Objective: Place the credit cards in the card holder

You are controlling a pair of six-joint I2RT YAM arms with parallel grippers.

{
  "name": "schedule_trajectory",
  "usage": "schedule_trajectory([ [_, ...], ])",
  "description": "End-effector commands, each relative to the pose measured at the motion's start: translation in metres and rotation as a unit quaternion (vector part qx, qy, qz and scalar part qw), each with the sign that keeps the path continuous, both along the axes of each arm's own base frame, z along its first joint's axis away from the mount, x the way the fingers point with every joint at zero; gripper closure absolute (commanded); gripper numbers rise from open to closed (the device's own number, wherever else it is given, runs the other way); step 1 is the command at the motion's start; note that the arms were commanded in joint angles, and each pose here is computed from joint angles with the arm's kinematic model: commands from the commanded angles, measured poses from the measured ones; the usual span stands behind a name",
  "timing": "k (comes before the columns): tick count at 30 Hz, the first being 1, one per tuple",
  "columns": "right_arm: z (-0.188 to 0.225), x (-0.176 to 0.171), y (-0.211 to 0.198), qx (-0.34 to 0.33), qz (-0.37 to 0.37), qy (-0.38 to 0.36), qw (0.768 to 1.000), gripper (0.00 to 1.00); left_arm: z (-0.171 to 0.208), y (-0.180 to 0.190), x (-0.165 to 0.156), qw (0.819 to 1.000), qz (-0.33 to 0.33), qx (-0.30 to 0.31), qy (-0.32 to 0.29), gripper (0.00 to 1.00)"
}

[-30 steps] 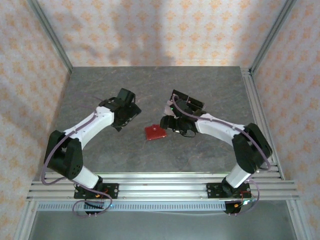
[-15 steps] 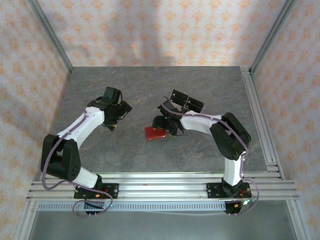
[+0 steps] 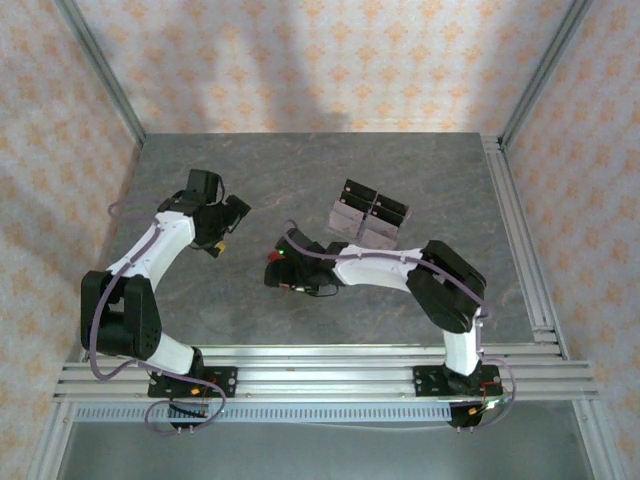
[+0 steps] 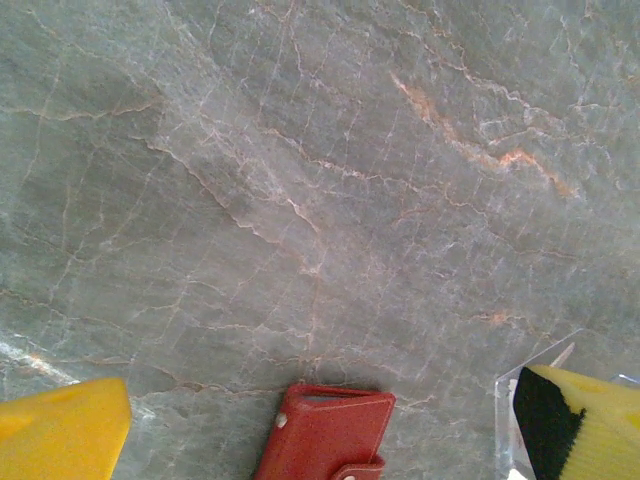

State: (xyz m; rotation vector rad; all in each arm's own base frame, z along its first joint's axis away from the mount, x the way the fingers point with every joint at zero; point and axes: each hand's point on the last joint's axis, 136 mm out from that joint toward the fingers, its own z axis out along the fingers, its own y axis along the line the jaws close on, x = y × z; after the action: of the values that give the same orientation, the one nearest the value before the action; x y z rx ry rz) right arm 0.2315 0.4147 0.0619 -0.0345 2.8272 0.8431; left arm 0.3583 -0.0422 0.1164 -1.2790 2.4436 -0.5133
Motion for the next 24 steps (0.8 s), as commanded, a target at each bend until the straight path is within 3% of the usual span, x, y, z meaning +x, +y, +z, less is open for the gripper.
schedule_trajectory([
  [1, 0.044, 0.006, -0.002, 0.005, 0.01, -0.046, 0.999, 0.23, 0.01, 0.002, 0.015, 1.0, -0.011, -0.014, -0.022, 0.0],
  [5, 0.051, 0.028, -0.043, -0.142, 0.06, -0.107, 0.982, 0.24, 0.01, 0.007, 0.016, 1.0, -0.013, -0.02, -0.018, 0.0],
  [11, 0.033, 0.054, -0.071, -0.304, 0.141, -0.112, 0.936, 0.4, 0.004, 0.021, 0.008, 1.0, 0.006, -0.023, -0.014, 0.0],
  [14, 0.021, 0.06, -0.067, -0.332, 0.157, -0.097, 0.925, 0.48, 0.0, 0.028, 0.003, 1.0, 0.018, -0.023, -0.008, 0.0],
  [24, 0.001, 0.074, -0.038, -0.324, 0.138, -0.09, 0.932, 0.47, -0.004, 0.035, -0.001, 1.0, 0.021, -0.019, -0.001, 0.0],
])
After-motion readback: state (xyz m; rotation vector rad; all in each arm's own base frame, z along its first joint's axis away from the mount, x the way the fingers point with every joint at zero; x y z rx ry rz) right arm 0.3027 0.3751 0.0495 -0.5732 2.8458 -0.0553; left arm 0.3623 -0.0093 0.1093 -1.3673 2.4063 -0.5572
